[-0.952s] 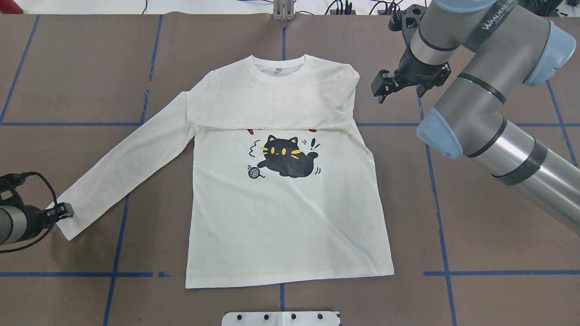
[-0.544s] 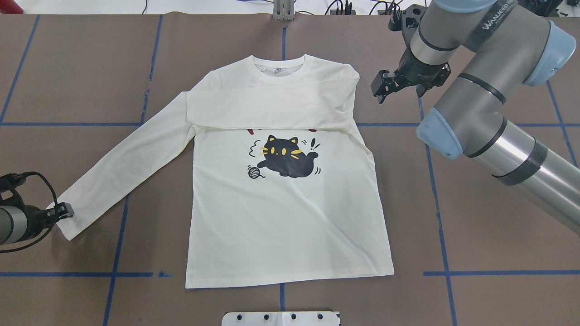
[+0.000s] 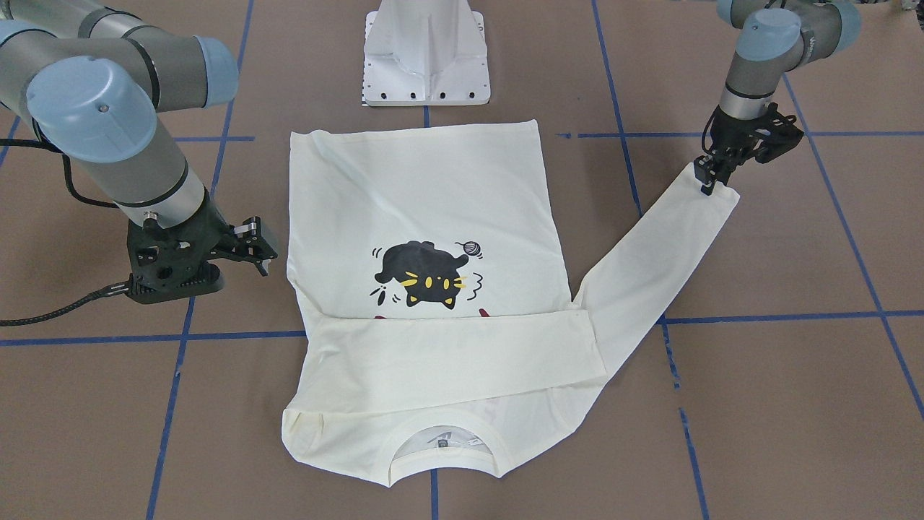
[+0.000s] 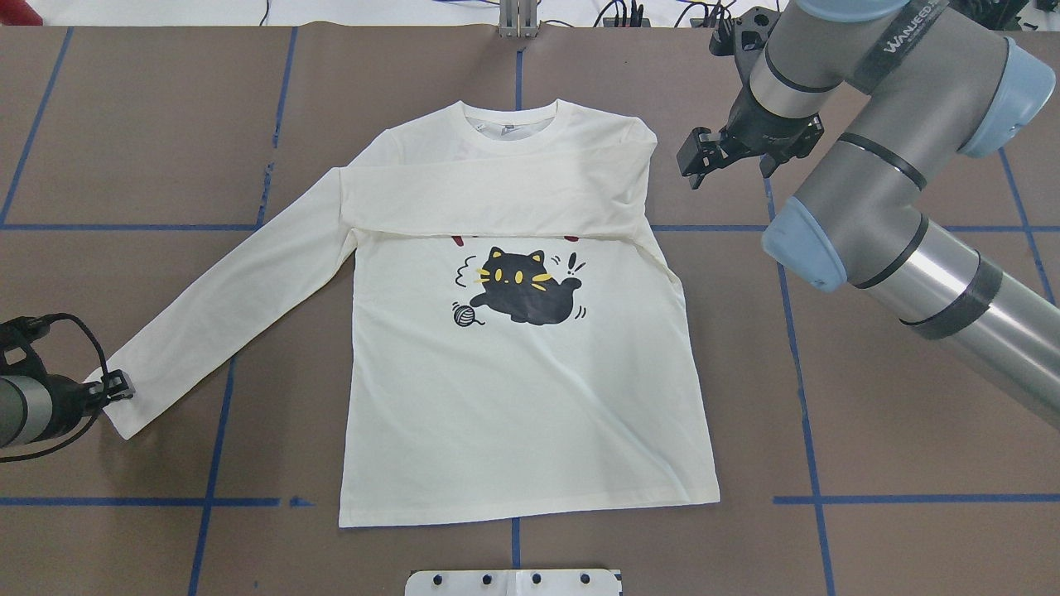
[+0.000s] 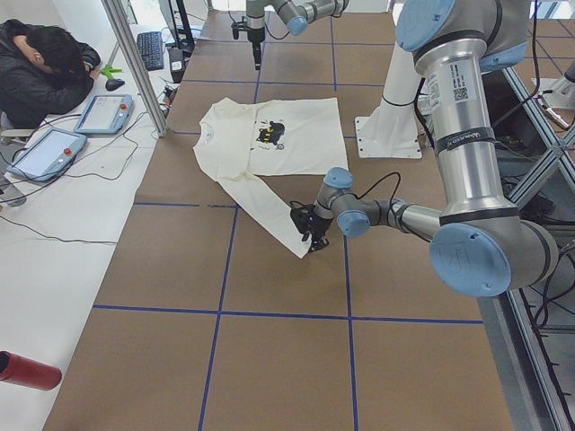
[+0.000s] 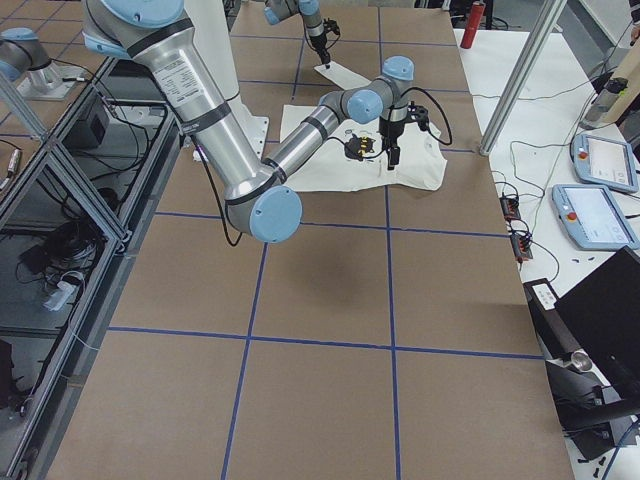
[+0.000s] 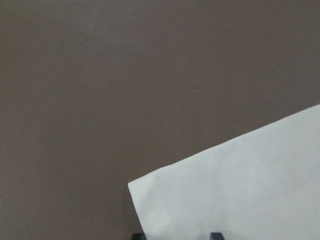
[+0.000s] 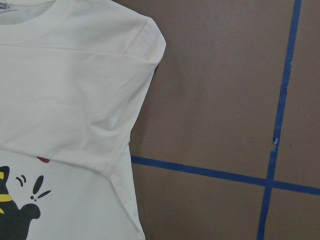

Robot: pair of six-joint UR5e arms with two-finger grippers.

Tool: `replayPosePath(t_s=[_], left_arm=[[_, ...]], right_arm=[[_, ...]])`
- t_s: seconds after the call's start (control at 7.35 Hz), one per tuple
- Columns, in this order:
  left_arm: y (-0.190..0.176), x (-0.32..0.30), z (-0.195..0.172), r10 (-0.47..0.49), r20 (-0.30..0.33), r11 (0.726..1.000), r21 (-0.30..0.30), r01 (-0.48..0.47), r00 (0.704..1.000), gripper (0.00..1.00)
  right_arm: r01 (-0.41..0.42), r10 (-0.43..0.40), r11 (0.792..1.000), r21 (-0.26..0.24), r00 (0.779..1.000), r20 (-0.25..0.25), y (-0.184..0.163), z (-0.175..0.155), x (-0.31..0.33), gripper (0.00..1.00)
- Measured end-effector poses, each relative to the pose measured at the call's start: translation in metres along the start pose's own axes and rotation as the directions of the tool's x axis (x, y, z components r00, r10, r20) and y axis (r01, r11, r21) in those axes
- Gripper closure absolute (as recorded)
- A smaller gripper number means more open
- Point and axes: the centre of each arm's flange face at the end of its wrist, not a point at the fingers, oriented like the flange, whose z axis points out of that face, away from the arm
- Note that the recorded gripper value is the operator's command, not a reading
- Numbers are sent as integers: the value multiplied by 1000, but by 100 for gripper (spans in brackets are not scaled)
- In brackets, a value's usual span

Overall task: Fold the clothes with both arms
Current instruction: 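Grasp the other sleeve cuff with the left gripper while right gripper waits, then fold the held sleeve across the shirt toward the far shoulder with left gripper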

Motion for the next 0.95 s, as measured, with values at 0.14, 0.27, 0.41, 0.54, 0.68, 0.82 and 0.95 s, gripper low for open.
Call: replayPosePath(t_s=[0.14, 0.27, 0.41, 0.54, 0.68, 0.82, 0.95], left_arm=[[0, 0, 0, 0, 0, 1000, -1, 0, 1000, 82], [1, 2, -3, 0, -5, 1000, -2, -1, 1000, 93], [1, 6, -7, 1, -11, 1000, -4, -1, 1000, 100], [3, 13, -17, 4, -11, 1000, -5, -4, 1000, 100], [5, 24, -28, 9, -4, 1000, -5, -9, 1000, 100], [6, 41, -38, 15, -2, 1000, -5, -15, 1000, 100], [3, 65, -46, 34, -11, 999, 3, -34, 999, 100]], right_arm=[[1, -1, 1000, 0, 1000, 1, 0, -1, 0, 0], [1, -1, 1000, 1, 1000, 1, 0, -1, 0, 0], [0, 0, 1000, 1, 1000, 1, 0, -1, 0, 0], [0, 0, 1000, 0, 1000, 0, 0, -1, 1, 0], [-2, 2, 1000, -1, 1000, -1, 2, 0, 3, 0], [-7, 6, 1000, -5, 1000, -5, 7, 2, 9, 0], [-12, 12, 1000, -11, 1000, -11, 18, 6, 21, 0]])
